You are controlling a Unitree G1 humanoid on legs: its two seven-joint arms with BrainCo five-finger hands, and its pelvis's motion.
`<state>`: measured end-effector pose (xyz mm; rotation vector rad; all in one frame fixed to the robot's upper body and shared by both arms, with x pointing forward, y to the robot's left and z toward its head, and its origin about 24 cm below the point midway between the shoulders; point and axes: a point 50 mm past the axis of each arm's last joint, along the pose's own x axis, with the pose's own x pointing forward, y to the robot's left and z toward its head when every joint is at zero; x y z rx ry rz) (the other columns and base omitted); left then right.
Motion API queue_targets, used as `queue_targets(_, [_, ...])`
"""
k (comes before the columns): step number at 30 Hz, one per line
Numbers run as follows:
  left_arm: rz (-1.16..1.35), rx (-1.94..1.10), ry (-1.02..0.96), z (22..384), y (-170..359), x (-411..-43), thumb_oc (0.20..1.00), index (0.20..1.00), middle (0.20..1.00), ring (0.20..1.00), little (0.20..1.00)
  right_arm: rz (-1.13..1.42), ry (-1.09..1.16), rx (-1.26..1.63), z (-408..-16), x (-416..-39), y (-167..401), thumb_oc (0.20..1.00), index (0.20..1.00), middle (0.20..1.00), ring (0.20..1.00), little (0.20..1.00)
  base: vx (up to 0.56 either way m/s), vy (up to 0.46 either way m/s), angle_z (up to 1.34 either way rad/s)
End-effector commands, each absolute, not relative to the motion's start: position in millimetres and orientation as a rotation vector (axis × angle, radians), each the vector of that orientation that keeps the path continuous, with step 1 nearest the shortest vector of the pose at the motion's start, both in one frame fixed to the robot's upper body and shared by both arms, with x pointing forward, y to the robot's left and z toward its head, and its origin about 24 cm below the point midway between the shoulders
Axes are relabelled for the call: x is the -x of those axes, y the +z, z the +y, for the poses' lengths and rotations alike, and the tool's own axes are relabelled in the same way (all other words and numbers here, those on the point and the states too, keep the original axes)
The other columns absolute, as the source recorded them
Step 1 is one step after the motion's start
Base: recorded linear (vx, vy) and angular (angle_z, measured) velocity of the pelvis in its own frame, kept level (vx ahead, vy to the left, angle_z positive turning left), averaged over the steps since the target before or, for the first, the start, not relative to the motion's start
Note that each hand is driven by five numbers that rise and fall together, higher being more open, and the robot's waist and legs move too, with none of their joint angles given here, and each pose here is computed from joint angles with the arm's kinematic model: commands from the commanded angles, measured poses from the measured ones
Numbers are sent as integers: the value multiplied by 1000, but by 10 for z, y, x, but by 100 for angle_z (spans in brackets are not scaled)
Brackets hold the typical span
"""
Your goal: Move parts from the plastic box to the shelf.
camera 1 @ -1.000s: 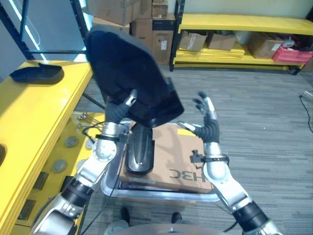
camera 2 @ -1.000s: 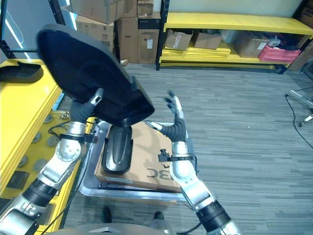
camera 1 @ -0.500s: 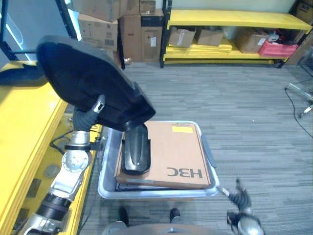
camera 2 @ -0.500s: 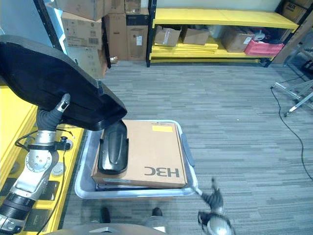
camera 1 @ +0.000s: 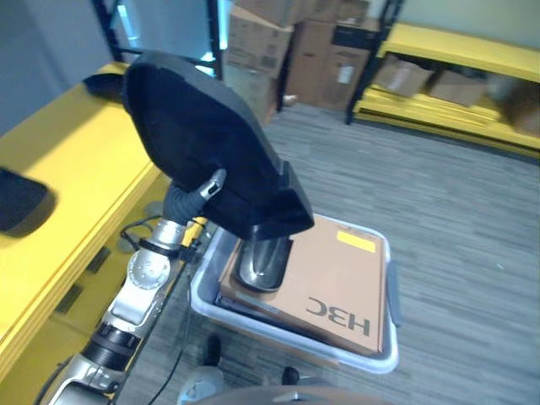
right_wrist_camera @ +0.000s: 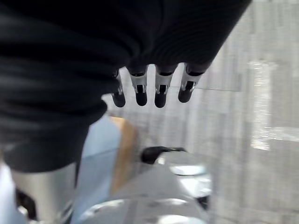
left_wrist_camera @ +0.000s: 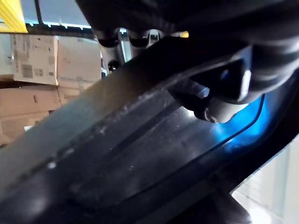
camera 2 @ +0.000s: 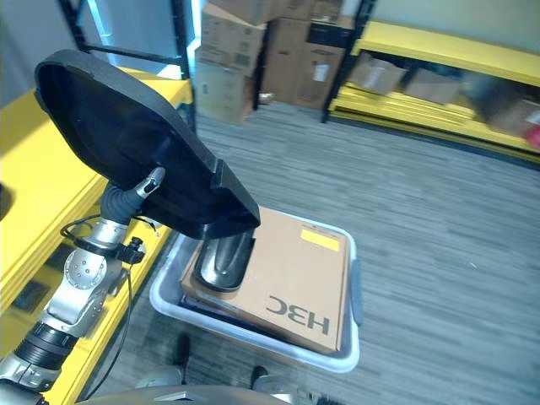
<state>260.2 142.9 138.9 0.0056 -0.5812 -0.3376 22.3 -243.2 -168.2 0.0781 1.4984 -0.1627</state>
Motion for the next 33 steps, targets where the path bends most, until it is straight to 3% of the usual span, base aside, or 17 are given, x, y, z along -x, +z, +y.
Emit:
queue_targets(1, [-793,10,-362,1475,1909,-2588,200,200,200,200,200,1556,-94,-80,-2433,-248,-1671,1000,1000,1000,1000,1000,-114,-96,45])
queue_targets(6, [-729,-16,-343,1568,1809,-2541,200,200,200,200,200,1566,-165,-96,-2509,-259,-1655,1000,1000,1000,1000,1000,-161,12,70])
queue_targets(13, [-706,-23,-242,1735,1680,-2439,200,200,200,200,200,1561,-16,80,-2535,-510,-1624,1000,1000,1000,1000,1000,-135,197,66])
queue_targets(20, [-694,-45,-262,1663,1704,-2481,200,200,200,200,200,1427,-274,-127,-2652,-787,-1554,1000,1000,1000,1000,1000,-134,422,131])
queue_targets(28, [-658,-125,-382,1589,1792,-2512,200,200,200,200,200,1386,-211,-109,-2573,-972,-1540,1000,1000,1000,1000,1000,-32,382,62])
queue_targets(33, [-615,-82,-495,1364,1715,-2569,200,200,200,200,200,1337,-183,-86,-2501,-1084,-1537,1000,1000,1000,1000,1000,36,166,144])
